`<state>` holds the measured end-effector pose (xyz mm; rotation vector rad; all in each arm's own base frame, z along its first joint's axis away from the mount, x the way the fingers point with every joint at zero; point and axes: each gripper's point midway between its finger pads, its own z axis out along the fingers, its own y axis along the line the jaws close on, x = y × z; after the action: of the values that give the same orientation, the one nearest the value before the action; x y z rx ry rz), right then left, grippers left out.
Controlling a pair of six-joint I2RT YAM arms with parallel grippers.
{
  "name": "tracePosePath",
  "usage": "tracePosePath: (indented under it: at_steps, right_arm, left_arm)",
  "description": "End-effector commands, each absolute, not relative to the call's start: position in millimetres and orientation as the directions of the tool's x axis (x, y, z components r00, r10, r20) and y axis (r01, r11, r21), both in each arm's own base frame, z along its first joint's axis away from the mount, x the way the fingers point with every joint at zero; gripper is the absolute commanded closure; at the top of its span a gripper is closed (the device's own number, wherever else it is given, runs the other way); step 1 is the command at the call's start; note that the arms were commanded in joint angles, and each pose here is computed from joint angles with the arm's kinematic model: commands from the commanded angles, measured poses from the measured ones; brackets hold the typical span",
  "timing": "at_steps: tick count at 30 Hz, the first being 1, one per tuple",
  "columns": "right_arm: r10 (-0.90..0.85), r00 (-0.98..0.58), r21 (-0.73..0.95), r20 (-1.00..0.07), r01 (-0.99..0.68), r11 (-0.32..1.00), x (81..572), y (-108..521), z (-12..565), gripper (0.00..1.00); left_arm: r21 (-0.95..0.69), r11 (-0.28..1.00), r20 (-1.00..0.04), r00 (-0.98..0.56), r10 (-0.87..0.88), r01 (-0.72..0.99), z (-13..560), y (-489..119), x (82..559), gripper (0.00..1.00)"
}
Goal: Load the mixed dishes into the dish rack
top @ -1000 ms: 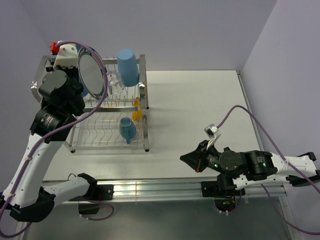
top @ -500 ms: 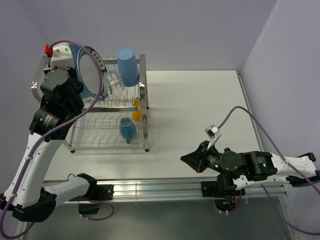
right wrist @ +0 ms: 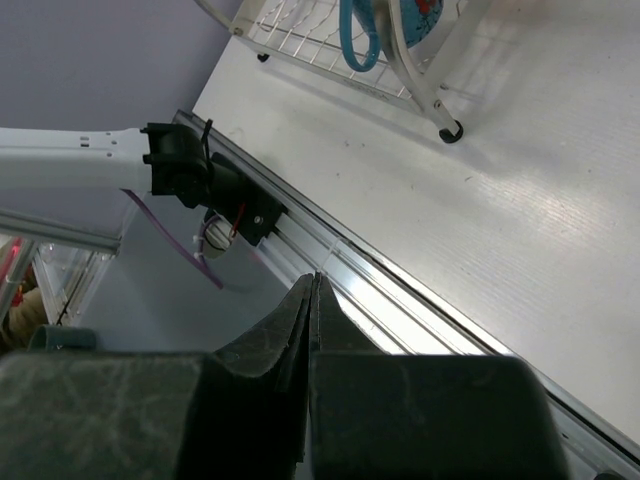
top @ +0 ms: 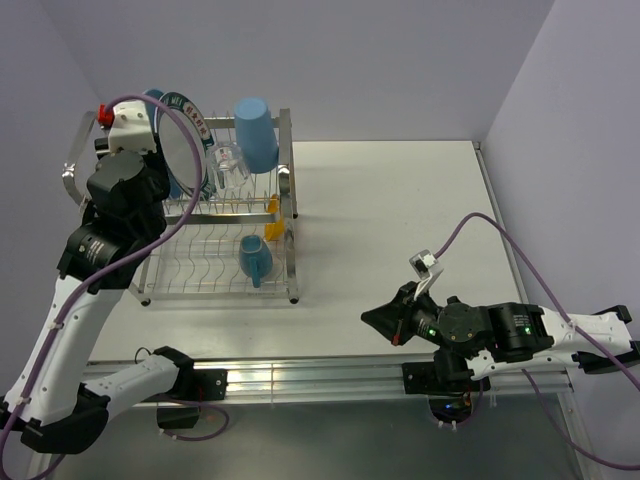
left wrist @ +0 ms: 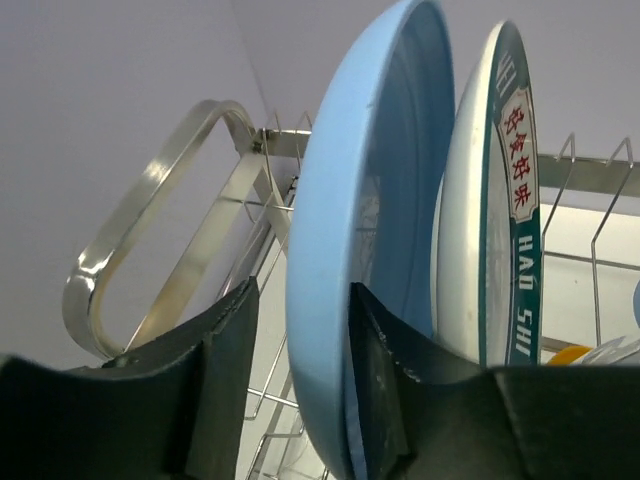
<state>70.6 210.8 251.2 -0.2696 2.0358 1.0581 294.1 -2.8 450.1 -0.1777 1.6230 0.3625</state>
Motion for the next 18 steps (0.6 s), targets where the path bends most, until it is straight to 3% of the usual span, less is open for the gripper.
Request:
tracePosePath:
  at_steps: [1,5,8,18]
  right_arm:
    - [0.228,-0.645,0.620,-0.729,-0.483,0.618,77,211,259,1.00]
    - [0.216,-0.646,0.613,-0.732,-0.485,0.623,76,213,257,1.00]
    - [0.211,-0.649,0.612,-0.731,-0.487,0.623,75,215,257,1.00]
    - [0.219,-0.655,0.625,-0.723,-0.486,0.611,74,213,258,1.00]
  left_arm:
    - [0.091,0.951,-0.994,-0.080,0.070,-0.294,447,-8,291,0.50]
    - [0.096,0.950,-0.993,-0.091,0.072,-0.298,442,-7,291,0.34]
    - [0.101,0.946,-0.993,-0.096,0.075,-0.308,441,-5,289,0.29]
    - [0.044,0.945,-0.998,-0.062,0.025,-0.323,448,2,275,0.21]
